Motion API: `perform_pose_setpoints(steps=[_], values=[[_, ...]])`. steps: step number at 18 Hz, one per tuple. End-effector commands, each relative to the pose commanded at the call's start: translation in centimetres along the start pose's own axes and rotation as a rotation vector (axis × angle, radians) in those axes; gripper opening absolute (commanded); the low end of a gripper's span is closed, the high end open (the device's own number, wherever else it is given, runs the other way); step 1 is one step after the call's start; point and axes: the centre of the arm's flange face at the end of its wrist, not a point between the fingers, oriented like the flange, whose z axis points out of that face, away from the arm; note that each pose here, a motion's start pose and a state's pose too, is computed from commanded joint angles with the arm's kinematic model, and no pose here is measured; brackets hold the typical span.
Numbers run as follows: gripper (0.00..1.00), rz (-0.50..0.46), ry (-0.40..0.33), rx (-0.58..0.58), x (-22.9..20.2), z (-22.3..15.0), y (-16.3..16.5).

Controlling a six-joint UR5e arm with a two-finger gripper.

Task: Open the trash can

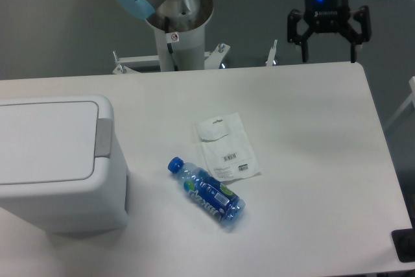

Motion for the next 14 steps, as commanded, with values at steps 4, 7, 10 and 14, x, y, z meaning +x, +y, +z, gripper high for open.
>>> perform_pose_setpoints(steps=[4,7,10,14], values=[[1.0,0.001,0.0,-0.007,0.1,0.0,0.0],[1.0,-0.008,0.003,-0.007,0.2,0.1,0.0],[1.0,-0.03,0.011,-0.007,0.4,0.2,-0.2],[1.0,-0.091,0.021,0.023,1.6,0.1,-2.6]])
